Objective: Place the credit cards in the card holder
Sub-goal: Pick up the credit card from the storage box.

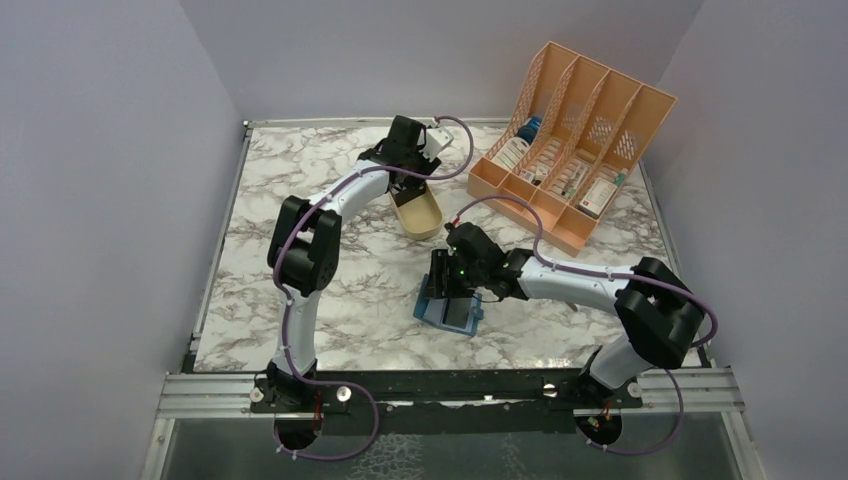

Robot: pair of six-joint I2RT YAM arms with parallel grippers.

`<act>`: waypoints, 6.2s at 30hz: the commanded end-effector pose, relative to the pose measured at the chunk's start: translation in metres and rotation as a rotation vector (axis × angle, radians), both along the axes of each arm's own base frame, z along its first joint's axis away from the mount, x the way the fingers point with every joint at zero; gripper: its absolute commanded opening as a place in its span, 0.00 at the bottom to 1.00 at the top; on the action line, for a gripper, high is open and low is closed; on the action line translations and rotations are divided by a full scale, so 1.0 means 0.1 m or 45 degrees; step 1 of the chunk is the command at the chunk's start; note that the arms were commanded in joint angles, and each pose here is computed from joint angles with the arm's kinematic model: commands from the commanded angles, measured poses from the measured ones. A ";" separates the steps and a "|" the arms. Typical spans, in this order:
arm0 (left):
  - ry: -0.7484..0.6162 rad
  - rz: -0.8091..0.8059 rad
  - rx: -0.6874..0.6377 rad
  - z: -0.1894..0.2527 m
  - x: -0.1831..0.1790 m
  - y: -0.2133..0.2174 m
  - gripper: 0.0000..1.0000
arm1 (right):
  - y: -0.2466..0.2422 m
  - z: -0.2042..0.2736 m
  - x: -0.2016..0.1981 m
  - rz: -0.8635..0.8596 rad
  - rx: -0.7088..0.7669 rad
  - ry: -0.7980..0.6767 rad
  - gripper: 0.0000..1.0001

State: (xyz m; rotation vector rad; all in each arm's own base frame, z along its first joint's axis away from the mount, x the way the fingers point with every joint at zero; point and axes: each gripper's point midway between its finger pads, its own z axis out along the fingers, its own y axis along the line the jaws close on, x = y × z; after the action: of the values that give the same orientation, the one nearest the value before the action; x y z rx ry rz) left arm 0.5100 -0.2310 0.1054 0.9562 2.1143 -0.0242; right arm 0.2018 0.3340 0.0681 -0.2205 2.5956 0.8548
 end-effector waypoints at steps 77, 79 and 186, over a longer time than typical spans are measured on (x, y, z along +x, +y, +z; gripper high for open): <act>-0.054 -0.029 0.338 -0.20 -0.02 0.04 0.28 | 0.05 -0.08 -0.11 0.051 0.056 0.026 0.47; -0.057 -0.032 0.344 -0.19 -0.02 0.04 0.28 | 0.06 -0.08 -0.10 0.053 0.054 0.024 0.47; 0.966 0.175 -1.237 0.38 -2.58 -0.35 0.00 | 0.15 0.06 -0.19 0.242 0.359 -0.270 0.58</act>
State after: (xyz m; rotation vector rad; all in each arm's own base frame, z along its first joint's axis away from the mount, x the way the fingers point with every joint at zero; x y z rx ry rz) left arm 0.2545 -0.2604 0.1567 0.2021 2.3431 -1.3802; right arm 0.1830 0.3420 0.0711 -0.3986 2.3164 1.1507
